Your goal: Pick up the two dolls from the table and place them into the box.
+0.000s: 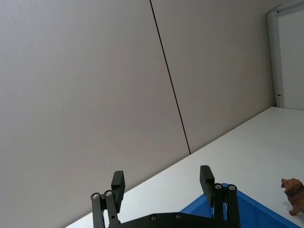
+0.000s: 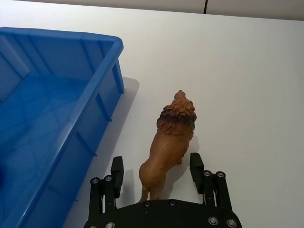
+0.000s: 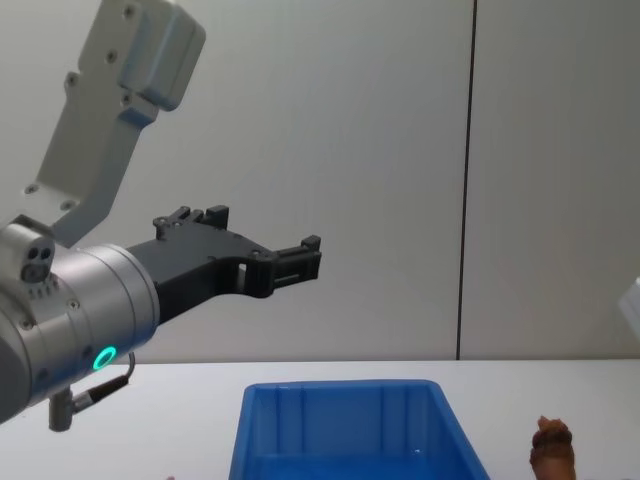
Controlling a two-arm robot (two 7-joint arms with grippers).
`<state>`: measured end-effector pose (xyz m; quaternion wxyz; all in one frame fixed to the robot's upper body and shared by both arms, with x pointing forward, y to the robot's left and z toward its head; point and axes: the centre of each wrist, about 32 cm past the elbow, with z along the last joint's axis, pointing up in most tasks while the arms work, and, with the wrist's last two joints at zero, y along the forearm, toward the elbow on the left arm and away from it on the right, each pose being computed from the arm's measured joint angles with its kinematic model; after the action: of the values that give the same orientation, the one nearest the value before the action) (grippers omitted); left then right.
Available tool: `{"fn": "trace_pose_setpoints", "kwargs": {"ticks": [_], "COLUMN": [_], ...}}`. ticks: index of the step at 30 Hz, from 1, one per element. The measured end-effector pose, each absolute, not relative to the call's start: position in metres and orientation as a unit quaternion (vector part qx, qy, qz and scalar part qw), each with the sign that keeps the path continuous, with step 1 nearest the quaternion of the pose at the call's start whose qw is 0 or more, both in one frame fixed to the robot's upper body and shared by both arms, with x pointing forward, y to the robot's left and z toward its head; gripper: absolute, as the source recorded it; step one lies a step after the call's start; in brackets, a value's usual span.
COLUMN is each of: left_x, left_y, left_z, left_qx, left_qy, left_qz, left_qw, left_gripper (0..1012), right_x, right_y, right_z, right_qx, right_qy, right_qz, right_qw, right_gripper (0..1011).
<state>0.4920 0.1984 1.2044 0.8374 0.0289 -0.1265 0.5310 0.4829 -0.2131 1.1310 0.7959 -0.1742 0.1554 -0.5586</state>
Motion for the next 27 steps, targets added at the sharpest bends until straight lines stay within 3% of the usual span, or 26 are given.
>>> {"fn": "trace_pose_setpoints", "kwargs": {"ticks": [19,27], "left_x": [0.4920,0.4920], "left_y": [0.1984,0.1984], "left_z": [1.2044,1.2044], "left_qx": [0.029,0.029], "left_qy": [-0.126,-0.126], "left_qz": [0.531,0.531], "left_qw": [0.837,0.837], "left_gripper": [1001,1001], "right_x": [0.4832,0.4832], "right_y": [-0.2103,-0.2104], "right_z": [1.1296,1.1295], "right_qx": [-0.175,-0.175], "right_qy": [0.154,0.152], "right_qz": [-0.566,-0.567], "right_qw": [0.791,0.790], "right_gripper": [303,282]}}
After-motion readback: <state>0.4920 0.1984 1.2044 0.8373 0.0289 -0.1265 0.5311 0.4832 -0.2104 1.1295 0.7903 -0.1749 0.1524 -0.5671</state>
